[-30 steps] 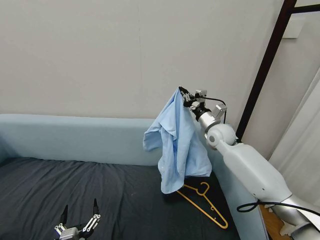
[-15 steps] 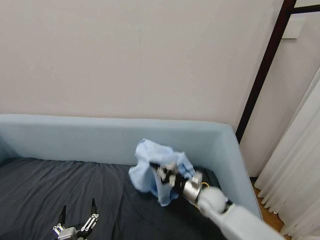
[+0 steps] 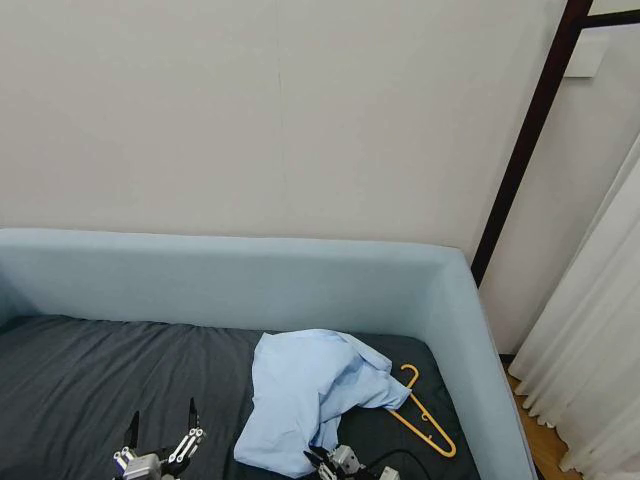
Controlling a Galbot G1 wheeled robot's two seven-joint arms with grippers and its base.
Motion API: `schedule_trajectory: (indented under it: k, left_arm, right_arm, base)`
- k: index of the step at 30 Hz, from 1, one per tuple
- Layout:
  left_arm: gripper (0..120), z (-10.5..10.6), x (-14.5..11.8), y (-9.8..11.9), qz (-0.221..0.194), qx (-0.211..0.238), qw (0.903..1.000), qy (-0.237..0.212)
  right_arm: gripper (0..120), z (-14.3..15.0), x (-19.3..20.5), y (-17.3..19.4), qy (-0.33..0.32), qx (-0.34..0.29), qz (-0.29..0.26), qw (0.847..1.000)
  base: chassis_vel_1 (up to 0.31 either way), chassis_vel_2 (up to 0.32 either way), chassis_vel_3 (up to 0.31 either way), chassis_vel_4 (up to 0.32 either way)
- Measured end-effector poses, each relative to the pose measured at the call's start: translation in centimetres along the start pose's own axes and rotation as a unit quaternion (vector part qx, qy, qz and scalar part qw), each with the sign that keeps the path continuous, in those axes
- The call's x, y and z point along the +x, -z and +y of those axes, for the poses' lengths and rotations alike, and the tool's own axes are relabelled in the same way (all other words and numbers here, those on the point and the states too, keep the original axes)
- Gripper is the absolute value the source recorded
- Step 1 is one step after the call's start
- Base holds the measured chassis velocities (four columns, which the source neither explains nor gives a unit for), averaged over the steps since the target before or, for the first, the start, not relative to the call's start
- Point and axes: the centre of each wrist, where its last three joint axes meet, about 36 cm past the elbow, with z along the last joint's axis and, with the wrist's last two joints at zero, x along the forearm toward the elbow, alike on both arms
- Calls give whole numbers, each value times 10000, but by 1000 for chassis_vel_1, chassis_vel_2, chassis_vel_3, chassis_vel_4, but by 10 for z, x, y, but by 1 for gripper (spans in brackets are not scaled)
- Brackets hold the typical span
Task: Pick up the clothes from the sofa and hang them on the clothes hanger.
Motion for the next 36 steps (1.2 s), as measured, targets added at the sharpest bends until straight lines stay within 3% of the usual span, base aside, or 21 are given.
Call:
schedule_trajectory:
  k: [1, 5, 9, 11, 12, 13, 17, 27, 36]
  left_arm:
    - [100, 0, 0, 0, 0, 0, 10000, 0]
    - [100, 4, -1, 0, -9, -37, 10000, -7]
    - [100, 5, -1, -1, -1, -45, 10000, 5]
    - [100, 3, 0, -2, 7, -28, 10000, 5]
    - [100, 3, 0, -2, 7, -28, 10000, 5]
    - [100, 2, 0, -3, 9, -13, 10000, 2]
    - [100, -3, 1, -3, 21, -6, 10000, -30]
    - [100, 3, 5, -2, 43, -104, 9999, -16]
    - [100, 13, 5, 0, 27, -194, 9998, 27]
  right_arm:
    - [31, 0, 0, 0, 0, 0, 0, 10000]
    - [50, -31, 15, 17, 578, -113, -437, 9973]
    - [64, -64, 21, 43, 333, -178, -778, 9963]
    - [73, -78, 18, 58, -421, -185, -797, 9958]
    - [73, -78, 18, 58, -421, -185, -797, 9958]
    - [77, -81, 14, 64, -945, -173, -690, 9930]
    - [94, -89, -8, 67, -2691, -226, 14, 9628]
    - [100, -131, -45, 53, -3525, 54, 773, 9326]
    - [100, -147, -67, 43, -3693, 224, 1217, 9211]
  base:
    - [0, 0, 0, 0]
    - [0, 0, 0, 0]
    - [0, 0, 0, 0]
    - [0, 0, 0, 0]
    - [0, 0, 0, 0]
    - [0, 0, 0, 0]
    - [0, 0, 0, 0]
    - [0, 0, 0, 0]
    - [0, 0, 0, 0]
